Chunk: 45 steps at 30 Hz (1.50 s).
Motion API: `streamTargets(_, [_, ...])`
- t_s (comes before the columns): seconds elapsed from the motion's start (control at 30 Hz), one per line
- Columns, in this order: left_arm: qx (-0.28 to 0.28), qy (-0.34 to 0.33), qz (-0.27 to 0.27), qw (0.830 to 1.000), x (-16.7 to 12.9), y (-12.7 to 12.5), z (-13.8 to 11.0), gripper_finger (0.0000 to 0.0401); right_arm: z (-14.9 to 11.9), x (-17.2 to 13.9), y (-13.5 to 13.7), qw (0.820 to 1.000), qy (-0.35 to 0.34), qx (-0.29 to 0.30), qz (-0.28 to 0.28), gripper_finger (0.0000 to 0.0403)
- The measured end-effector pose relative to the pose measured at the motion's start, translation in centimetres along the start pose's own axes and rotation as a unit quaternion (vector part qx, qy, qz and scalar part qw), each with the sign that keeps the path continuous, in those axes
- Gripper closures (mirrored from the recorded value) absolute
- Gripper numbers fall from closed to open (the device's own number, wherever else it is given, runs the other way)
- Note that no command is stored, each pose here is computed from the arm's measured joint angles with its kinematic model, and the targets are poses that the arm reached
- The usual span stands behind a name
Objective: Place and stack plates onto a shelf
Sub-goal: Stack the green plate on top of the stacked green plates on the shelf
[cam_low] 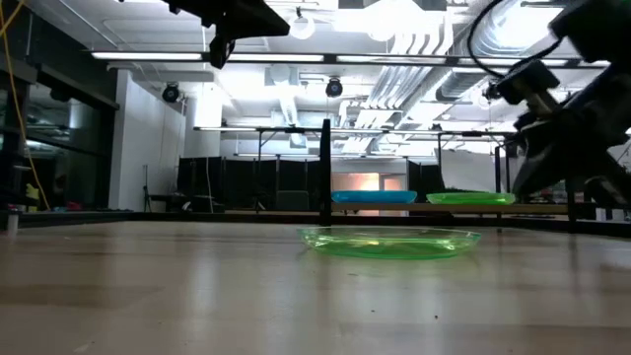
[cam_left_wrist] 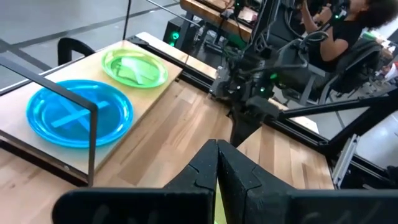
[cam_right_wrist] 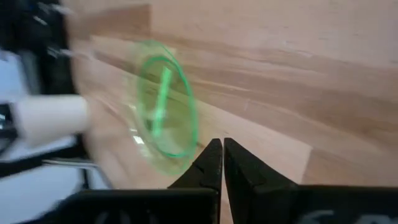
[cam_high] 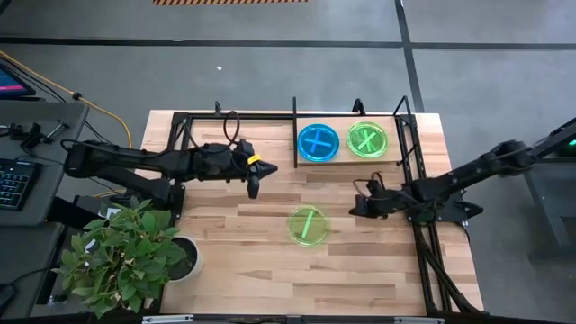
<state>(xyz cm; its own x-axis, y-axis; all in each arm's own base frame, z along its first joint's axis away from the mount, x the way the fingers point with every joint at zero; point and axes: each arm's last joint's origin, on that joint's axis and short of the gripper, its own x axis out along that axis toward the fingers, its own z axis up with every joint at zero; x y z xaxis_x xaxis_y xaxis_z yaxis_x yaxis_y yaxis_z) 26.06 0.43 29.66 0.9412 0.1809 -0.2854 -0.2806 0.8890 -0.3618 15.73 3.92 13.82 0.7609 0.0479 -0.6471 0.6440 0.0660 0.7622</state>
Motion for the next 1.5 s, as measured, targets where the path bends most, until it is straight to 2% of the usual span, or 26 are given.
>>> streamTargets(0.2, [-0.01, -0.004, 0.008, 1.0, 0.1, 0.4, 0.2, 0.0401, -0.1, -0.5, 0.3, 0.999, -0.014, 0.013, 0.043, 0.04])
streamTargets(0.37, [-0.012, -0.004, 0.008, 1.0, 0.1, 0.4, 0.2, 0.0401, -0.3, 0.7, 0.2, 0.999, -0.015, 0.015, 0.036, 0.0388])
streamTargets(0.53, [-0.012, -0.004, 0.008, 1.0, 0.1, 0.4, 0.2, 0.0401, -0.6, 2.6, 0.4, 0.999, -0.016, 0.019, 0.021, 0.0325])
streamTargets(0.73, [-0.012, -0.004, 0.008, 1.0, 0.1, 0.4, 0.2, 0.0401, -1.6, 6.0, 3.0, 1.0, -0.007, -0.017, -0.018, 0.0241])
streamTargets(0.9, [-0.014, -0.004, 0.008, 1.0, 0.1, 0.4, 0.2, 0.0401, -2.0, 9.1, 4.0, 0.999, -0.011, -0.018, -0.048, 0.0221])
streamTargets(1.03, [-0.015, -0.002, 0.009, 1.0, 0.1, 0.4, 0.2, 0.0401, -2.2, 10.8, 4.6, 0.998, -0.019, -0.019, -0.057, 0.0231])
streamTargets(1.1, [-0.015, 0.0, 0.01, 1.0, 0.1, 0.5, 0.1, 0.0401, -2.3, 11.5, 4.6, 0.998, -0.023, -0.02, -0.061, 0.0254])
streamTargets(1.27, [-0.015, 0.001, 0.01, 1.0, 0.1, 0.5, 0.1, 0.0401, -2.4, 12.2, 4.0, 0.996, -0.025, -0.023, -0.081, 0.0381])
streamTargets(1.37, [-0.015, 0.002, 0.01, 1.0, 0.1, 0.5, 0.1, 0.0401, -2.2, 12.0, 4.1, 0.996, -0.034, -0.013, -0.081, 0.0392])
streamTargets(1.5, [-0.015, 0.002, 0.01, 1.0, 0.1, 0.5, 0.1, 0.0401, -1.6, 10.8, 4.8, 0.996, -0.044, -0.046, -0.068, 0.04])
